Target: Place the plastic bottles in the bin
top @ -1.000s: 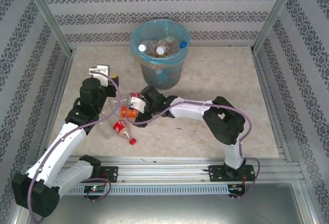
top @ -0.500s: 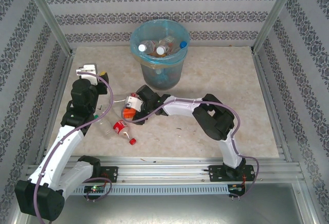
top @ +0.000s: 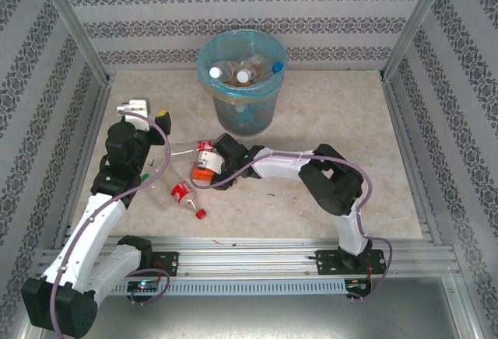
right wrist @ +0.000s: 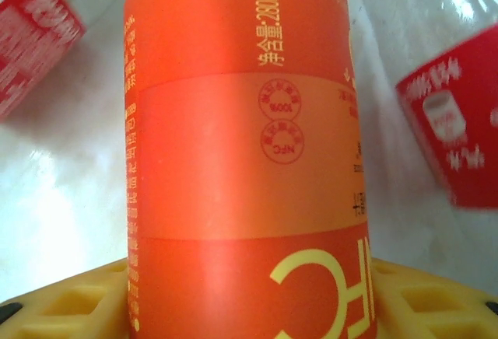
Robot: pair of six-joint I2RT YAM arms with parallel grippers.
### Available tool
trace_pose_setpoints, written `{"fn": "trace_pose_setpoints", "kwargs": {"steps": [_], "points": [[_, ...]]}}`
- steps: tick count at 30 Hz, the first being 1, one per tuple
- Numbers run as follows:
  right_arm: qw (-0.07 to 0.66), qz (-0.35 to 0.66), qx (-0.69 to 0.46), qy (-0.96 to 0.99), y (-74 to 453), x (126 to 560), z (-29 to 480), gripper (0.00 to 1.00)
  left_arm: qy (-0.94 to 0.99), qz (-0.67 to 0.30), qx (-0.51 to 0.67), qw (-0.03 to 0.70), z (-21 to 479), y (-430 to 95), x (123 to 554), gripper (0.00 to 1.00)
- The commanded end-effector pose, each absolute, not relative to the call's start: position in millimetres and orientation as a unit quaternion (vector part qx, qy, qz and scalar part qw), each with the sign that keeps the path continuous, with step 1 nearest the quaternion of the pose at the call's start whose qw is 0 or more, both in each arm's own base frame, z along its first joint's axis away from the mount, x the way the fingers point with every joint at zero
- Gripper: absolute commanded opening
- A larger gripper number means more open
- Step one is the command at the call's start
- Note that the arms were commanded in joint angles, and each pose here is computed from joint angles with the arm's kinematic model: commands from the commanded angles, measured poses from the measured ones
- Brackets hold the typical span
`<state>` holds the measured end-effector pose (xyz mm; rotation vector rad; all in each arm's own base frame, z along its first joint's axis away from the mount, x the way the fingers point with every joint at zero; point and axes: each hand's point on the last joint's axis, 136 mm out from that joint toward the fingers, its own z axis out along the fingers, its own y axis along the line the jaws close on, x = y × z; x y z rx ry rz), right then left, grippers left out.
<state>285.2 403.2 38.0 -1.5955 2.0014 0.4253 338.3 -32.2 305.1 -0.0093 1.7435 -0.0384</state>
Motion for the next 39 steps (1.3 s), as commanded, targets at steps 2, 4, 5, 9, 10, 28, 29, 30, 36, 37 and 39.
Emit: {"fn": "trace_pose_setpoints", "kwargs": {"steps": [2, 4, 5, 9, 10, 28, 29, 30, 36, 37, 39], "points": [[0.311, 0.151, -0.564, 0.75, 382, 283, 78, 0.51, 0.744, -0.081, 0.038, 0.662, 319, -56, 338, 0.69], [0.334, 0.152, -0.55, 0.751, 375, 280, 91, 0.5, 0.742, -0.124, 0.059, 0.656, 320, -72, 339, 0.79], [0.35, 0.156, -0.542, 0.748, 372, 279, 101, 0.5, 0.741, -0.15, 0.073, 0.65, 320, -82, 339, 0.8], [0.422, 0.19, -0.511, 0.724, 362, 273, 148, 0.48, 0.715, -0.257, 0.128, 0.638, 327, -121, 334, 0.82], [0.439, 0.208, -0.501, 0.717, 361, 272, 162, 0.48, 0.707, -0.286, 0.146, 0.63, 328, -132, 332, 0.82], [0.577, 0.334, -0.416, 0.618, 348, 272, 308, 0.46, 0.635, -0.535, 0.222, 0.511, 345, -208, 305, 0.82], [0.578, 0.334, -0.416, 0.617, 348, 272, 308, 0.46, 0.634, -0.54, 0.224, 0.507, 345, -210, 304, 0.81], [0.579, 0.336, -0.415, 0.616, 348, 271, 308, 0.46, 0.633, -0.545, 0.223, 0.502, 345, -212, 303, 0.81], [0.578, 0.34, -0.414, 0.616, 349, 269, 307, 0.46, 0.612, -0.576, 0.226, 0.492, 356, -217, 298, 0.85], [0.58, 0.339, -0.412, 0.615, 349, 269, 308, 0.46, 0.611, -0.579, 0.225, 0.49, 356, -217, 298, 0.86], [0.583, 0.337, -0.407, 0.618, 347, 271, 310, 0.47, 0.612, -0.579, 0.222, 0.49, 355, -217, 299, 0.9]]}}
